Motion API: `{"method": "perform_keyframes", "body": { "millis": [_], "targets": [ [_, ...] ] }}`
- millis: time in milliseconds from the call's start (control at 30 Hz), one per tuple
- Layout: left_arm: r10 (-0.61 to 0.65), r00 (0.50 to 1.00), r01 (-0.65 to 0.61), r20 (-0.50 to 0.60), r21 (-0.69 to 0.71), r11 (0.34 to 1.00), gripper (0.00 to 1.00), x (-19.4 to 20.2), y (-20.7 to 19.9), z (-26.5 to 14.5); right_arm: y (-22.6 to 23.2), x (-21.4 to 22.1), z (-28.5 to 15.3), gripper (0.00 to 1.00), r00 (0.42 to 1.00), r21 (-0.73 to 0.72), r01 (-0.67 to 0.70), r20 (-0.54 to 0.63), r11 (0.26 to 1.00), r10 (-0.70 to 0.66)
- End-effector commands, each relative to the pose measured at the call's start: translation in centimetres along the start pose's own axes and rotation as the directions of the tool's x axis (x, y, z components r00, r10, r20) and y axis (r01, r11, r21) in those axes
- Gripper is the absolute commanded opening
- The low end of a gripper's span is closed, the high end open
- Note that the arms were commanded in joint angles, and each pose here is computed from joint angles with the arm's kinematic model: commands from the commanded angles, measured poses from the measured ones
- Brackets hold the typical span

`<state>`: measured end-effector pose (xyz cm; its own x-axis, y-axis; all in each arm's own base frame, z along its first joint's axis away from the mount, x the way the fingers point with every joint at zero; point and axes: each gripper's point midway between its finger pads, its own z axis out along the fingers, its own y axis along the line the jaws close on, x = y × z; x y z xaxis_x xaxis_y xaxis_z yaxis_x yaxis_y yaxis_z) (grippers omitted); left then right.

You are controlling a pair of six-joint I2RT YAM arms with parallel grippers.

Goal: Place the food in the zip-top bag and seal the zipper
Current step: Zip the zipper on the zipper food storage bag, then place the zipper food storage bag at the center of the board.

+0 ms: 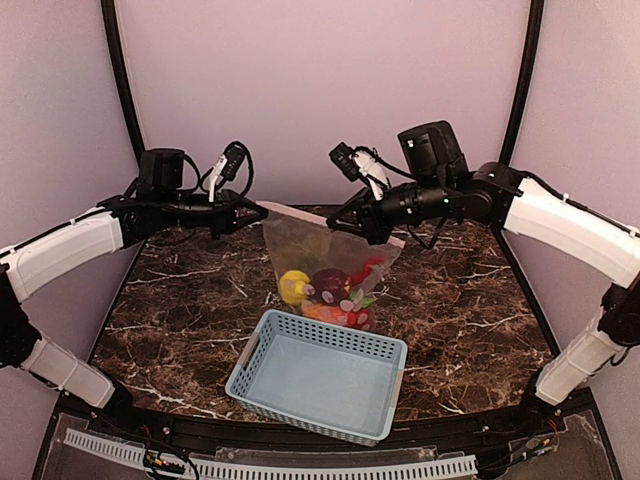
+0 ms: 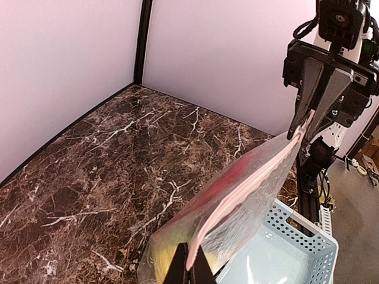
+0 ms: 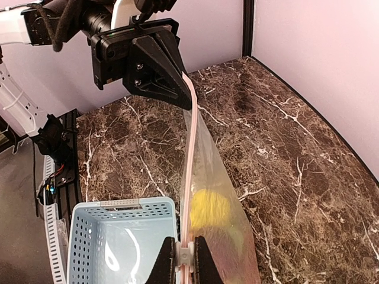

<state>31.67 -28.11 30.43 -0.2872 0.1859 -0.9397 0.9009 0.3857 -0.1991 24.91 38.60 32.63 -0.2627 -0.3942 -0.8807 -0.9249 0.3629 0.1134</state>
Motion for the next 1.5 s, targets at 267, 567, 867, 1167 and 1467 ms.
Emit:
{"method": "perform_keyframes", "body": {
  "millis": [267, 567, 867, 1167, 1467],
  "targets": [
    [-0.048, 0.997, 0.063, 0.057, -0.306, 0.950, 0.01, -0.3, 6.9, -4.3, -0.2, 1.0, -3.3, 0.00, 0.999, 0.042, -0.032, -0.015, 0.999, 0.033],
    [-0.057, 0.995, 0.082, 0.078, -0.369, 0.926, 0.01, -0.5, 8.7, -5.9, -0.4, 1.2, -4.1, 0.00, 0.999, 0.060, -0.037, -0.012, 0.998, 0.038],
    [-0.057, 0.995, 0.087, 0.086, -0.401, 0.912, 0.00, -0.5, 9.4, -6.6, -0.6, 1.5, -4.6, 0.00, 0.999, 0.075, -0.041, -0.010, 0.996, 0.042],
    [0.006, 0.991, 0.024, 0.133, -0.220, 0.975, 0.05, -1.5, 6.1, -5.8, 1.5, 2.3, -3.1, 0.00, 0.998, -0.030, -0.049, -0.051, 0.998, 0.048],
    [-0.009, 0.984, 0.046, 0.180, -0.204, 0.978, 0.81, -1.3, 3.6, -7.5, 3.4, 3.5, -3.3, 0.43, 0.995, -0.080, -0.087, -0.060, 0.993, 0.082]
  ]
}}
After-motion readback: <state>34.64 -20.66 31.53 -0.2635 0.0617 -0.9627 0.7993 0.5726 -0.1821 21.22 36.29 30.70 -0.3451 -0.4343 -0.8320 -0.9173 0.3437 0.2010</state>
